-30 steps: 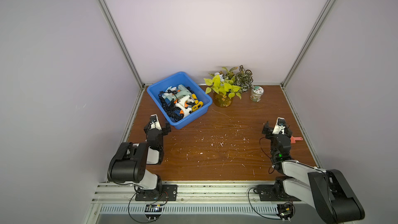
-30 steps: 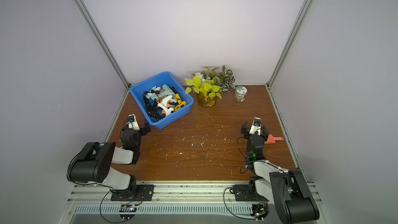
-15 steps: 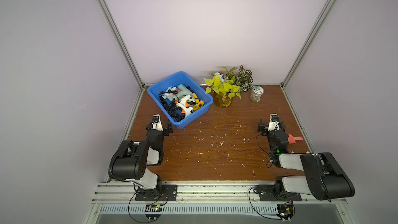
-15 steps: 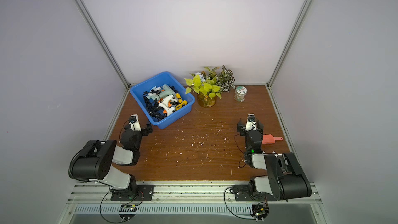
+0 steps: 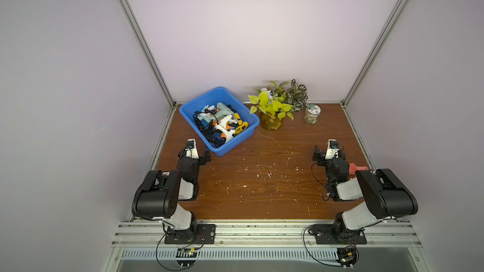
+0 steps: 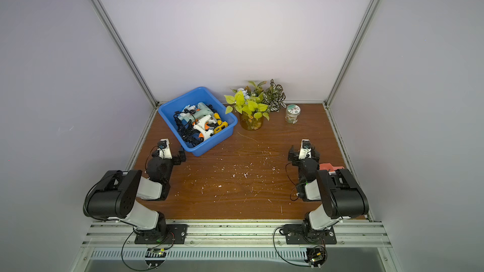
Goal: Put the hot melt glue gun into the storage box
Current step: Reset both arms
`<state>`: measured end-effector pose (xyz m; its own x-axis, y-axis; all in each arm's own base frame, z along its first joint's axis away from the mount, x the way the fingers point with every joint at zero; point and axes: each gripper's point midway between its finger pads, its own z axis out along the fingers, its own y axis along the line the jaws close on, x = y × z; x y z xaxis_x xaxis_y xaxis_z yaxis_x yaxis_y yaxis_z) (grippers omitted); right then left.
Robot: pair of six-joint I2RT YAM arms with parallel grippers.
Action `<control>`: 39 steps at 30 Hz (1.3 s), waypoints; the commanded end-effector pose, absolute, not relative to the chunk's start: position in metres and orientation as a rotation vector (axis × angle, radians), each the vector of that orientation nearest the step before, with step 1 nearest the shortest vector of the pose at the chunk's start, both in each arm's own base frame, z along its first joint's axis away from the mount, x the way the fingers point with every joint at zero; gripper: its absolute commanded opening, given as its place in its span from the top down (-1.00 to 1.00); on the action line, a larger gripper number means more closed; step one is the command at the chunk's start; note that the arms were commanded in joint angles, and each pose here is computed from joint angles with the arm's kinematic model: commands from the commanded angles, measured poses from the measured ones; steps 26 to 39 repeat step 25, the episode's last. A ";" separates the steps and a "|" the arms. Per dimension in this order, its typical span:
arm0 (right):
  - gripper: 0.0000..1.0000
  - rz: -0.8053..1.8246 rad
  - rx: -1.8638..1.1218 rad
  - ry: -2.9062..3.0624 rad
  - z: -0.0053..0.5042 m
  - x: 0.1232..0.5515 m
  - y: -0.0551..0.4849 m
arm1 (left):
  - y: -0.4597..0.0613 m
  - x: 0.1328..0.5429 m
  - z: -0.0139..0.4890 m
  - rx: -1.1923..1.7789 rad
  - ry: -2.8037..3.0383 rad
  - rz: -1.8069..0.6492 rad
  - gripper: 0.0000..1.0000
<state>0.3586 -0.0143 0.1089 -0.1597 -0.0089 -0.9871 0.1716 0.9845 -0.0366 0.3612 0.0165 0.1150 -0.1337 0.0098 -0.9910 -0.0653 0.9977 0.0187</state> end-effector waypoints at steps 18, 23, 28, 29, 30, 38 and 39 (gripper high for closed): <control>-0.99 -0.179 0.215 1.640 0.130 0.361 -0.026 | 0.016 0.369 0.125 -0.029 1.670 0.077 -1.00; -0.99 -0.178 0.214 1.640 0.130 0.361 -0.026 | 0.016 0.370 0.125 -0.034 1.673 0.105 -1.00; -0.99 -0.178 0.214 1.640 0.130 0.361 -0.026 | 0.016 0.369 0.126 -0.036 1.671 0.104 -1.00; -0.99 -0.178 0.214 1.640 0.130 0.361 -0.026 | 0.016 0.369 0.126 -0.036 1.671 0.104 -1.00; -0.99 -0.178 0.214 1.640 0.130 0.361 -0.026 | 0.016 0.369 0.126 -0.036 1.671 0.104 -1.00; -0.99 -0.178 0.214 1.640 0.130 0.361 -0.026 | 0.016 0.369 0.126 -0.036 1.671 0.104 -1.00; -0.99 -0.178 0.214 1.640 0.130 0.361 -0.026 | 0.016 0.369 0.126 -0.036 1.671 0.104 -1.00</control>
